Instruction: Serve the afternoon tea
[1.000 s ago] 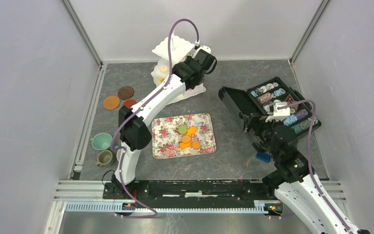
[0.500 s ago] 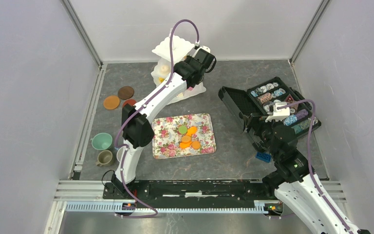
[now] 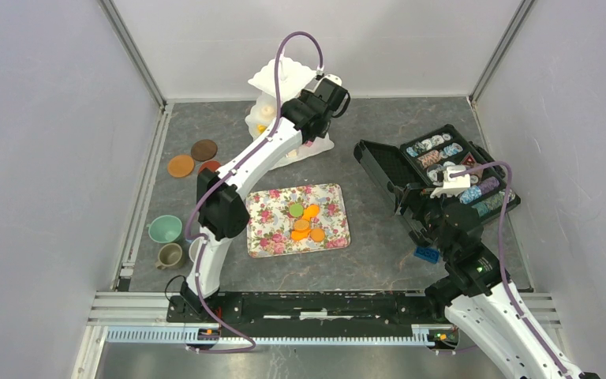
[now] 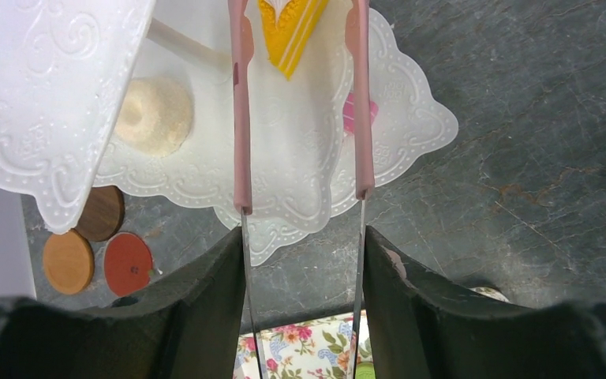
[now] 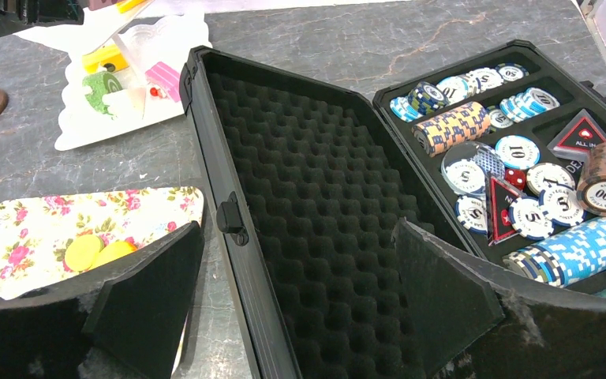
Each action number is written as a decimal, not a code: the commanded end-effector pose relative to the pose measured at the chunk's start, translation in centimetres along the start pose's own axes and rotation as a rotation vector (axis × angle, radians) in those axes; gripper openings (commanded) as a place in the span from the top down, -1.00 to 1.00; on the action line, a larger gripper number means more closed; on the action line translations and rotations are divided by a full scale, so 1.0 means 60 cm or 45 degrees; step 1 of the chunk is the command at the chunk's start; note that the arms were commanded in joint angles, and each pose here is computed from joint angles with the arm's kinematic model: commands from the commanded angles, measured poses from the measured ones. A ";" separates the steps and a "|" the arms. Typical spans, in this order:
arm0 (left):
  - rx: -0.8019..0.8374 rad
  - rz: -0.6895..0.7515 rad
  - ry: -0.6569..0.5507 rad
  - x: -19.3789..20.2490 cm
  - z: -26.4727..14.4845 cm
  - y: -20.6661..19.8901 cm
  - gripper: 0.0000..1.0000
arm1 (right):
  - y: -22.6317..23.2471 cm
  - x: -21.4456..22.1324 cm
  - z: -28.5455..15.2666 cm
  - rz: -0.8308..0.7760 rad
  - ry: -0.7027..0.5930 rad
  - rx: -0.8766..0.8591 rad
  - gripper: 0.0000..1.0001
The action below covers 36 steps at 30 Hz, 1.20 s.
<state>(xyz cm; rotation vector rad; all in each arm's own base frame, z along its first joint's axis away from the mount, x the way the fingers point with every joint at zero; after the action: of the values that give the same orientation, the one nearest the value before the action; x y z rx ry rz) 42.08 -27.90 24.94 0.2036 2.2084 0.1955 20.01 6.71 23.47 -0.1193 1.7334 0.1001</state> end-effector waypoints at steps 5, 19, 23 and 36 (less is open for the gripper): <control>0.176 -0.114 -0.109 -0.060 -0.102 0.017 -0.16 | 0.002 -0.019 -0.002 0.020 -0.050 -0.010 -0.96; 0.557 -0.200 0.005 -0.013 -0.213 0.010 -0.13 | 0.005 -0.021 0.001 0.021 -0.046 -0.021 -0.96; 0.691 -0.176 0.097 0.032 -0.241 0.011 -0.13 | 0.008 -0.016 0.005 0.015 -0.035 -0.025 -0.96; 0.805 -0.142 0.436 0.247 -0.320 0.091 -0.09 | 0.016 0.001 0.025 -0.023 0.006 -0.045 -0.96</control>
<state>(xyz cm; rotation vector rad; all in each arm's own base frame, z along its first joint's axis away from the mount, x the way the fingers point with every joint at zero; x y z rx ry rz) 21.57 -21.27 25.93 0.4468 2.5083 -0.4183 20.66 7.34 22.58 -0.1478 1.7734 0.1031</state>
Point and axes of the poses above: each gripper's point midway between its finger pads, its own z axis out along the fingers, its own y axis along the line the jaws close on, x = y × z, the point moved 5 cm from there along -z, back along the fingers, and after that the axes turned 8 degrees about -z, right-handed, at the moved point
